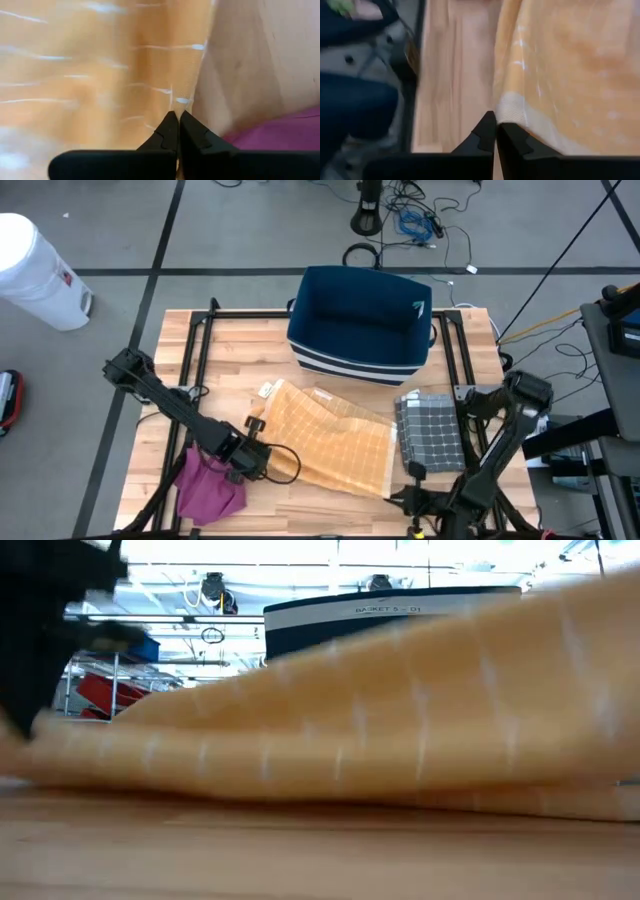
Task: Fold towel
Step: Fold the orange patterned towel
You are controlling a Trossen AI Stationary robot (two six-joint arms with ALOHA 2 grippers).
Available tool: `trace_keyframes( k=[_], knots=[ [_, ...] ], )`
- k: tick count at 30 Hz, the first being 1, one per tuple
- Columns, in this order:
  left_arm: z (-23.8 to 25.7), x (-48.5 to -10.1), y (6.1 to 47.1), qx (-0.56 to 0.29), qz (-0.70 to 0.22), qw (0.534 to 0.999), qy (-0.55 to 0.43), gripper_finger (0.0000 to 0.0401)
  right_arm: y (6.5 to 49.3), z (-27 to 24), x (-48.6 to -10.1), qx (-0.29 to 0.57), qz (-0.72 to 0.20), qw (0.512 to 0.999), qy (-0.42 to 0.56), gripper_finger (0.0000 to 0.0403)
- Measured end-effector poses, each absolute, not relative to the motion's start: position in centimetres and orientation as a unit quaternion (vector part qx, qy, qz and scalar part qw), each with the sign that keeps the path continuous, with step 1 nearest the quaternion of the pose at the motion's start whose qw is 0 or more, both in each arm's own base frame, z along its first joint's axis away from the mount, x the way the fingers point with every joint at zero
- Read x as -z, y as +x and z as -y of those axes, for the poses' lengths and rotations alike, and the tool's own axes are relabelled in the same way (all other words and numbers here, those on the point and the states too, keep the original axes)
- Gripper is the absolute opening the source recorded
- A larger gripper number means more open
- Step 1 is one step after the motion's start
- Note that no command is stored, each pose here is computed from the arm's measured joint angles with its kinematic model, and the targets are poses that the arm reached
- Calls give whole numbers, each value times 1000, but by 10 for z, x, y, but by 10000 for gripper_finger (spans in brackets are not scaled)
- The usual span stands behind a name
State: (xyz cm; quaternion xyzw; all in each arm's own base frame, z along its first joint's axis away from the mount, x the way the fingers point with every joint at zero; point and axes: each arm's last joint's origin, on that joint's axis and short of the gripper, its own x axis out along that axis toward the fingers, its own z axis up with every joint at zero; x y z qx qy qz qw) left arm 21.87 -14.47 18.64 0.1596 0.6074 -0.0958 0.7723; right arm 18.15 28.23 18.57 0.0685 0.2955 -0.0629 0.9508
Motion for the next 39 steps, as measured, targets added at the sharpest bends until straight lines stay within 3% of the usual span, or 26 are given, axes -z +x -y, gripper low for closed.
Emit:
trace_keyframes(
  k=[8, 18, 23, 28, 39],
  knots=[
    [138, -282, 204, 14, -496, 835, 239, 0, 158, -254, -259, 53, -207, 976, 53, 1],
    [117, -374, 170, -97, -322, 895, 294, 0, 143, -224, -316, 13, -146, 989, 2, 0],
    [113, -395, 167, -103, -280, 903, 310, 0, 137, -213, -340, 2, -104, 994, -20, 0],
    [109, -401, 172, -117, -265, 896, 337, 0, 132, -199, -356, 46, -69, 995, -47, 0],
    [67, -415, 203, -236, -258, 871, 346, 0, 120, -167, -381, 134, -33, 989, -59, 0]
  ],
)
